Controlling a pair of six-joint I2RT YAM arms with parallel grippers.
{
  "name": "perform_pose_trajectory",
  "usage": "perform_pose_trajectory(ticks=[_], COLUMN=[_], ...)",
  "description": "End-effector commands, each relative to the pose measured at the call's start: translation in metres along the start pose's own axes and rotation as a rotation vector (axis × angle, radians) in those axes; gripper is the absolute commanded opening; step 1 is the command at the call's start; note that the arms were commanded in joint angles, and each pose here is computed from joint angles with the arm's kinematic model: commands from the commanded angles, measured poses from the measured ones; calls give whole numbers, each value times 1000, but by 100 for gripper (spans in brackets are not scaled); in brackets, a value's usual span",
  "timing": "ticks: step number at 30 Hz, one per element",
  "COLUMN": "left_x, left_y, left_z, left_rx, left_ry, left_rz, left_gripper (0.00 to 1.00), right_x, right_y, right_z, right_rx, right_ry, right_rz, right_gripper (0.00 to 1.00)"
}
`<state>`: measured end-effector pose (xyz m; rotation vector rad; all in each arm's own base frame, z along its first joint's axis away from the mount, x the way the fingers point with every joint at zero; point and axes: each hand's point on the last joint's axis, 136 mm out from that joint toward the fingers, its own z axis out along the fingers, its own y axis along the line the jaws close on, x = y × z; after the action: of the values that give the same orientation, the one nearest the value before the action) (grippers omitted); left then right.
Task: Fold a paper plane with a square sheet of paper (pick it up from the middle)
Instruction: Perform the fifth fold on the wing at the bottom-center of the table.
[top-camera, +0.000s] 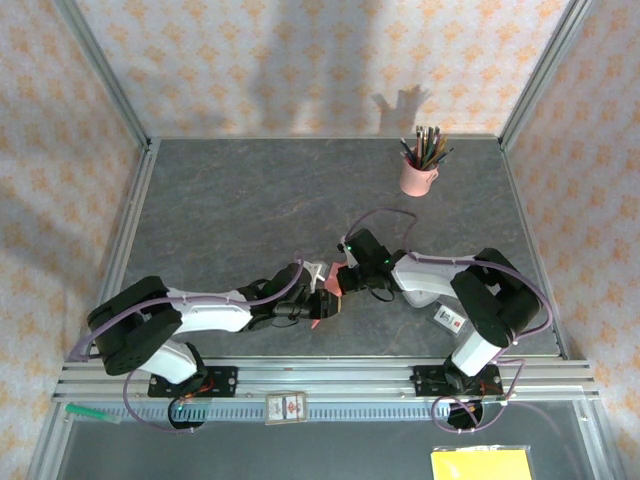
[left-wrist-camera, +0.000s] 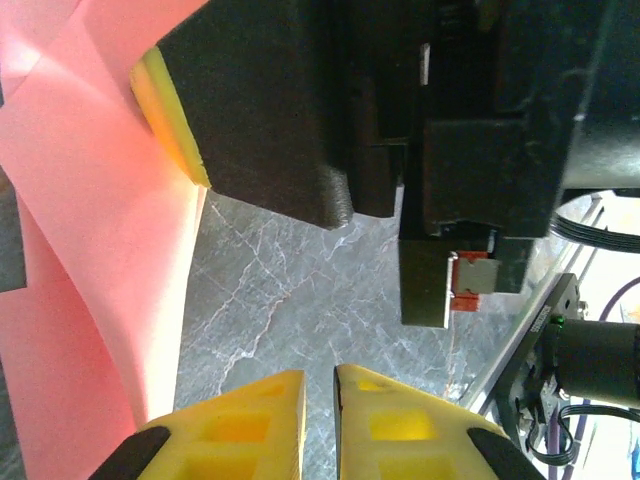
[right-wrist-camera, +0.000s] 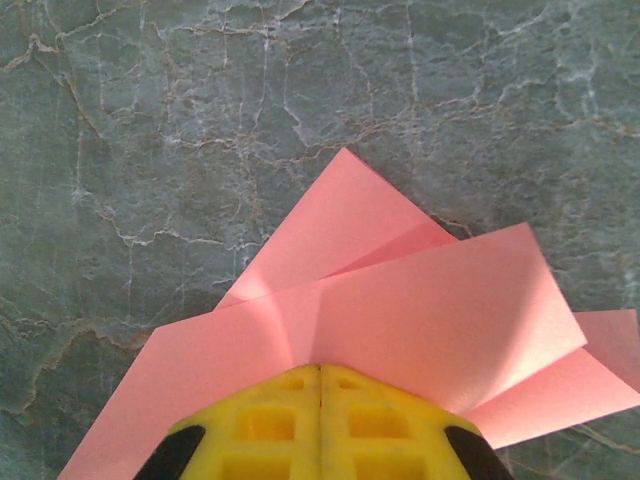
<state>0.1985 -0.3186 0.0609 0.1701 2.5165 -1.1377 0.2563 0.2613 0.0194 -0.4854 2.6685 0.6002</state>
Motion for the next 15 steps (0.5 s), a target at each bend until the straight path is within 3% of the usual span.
perform_pose_trajectory(ticks=[1,15], left_x=[-10,-6], left_y=[1,27], left_z=[3,3], left_rx=[-11,-58], left_ry=[-20,-10], left_rz=[30,1], left_gripper=[18,17], right_x=[28,28], right_y=[-29,-30], right_z=[8,8], right_rx=[121,126], right_ry=[87,90], right_rz=[6,6], right_gripper=[2,2])
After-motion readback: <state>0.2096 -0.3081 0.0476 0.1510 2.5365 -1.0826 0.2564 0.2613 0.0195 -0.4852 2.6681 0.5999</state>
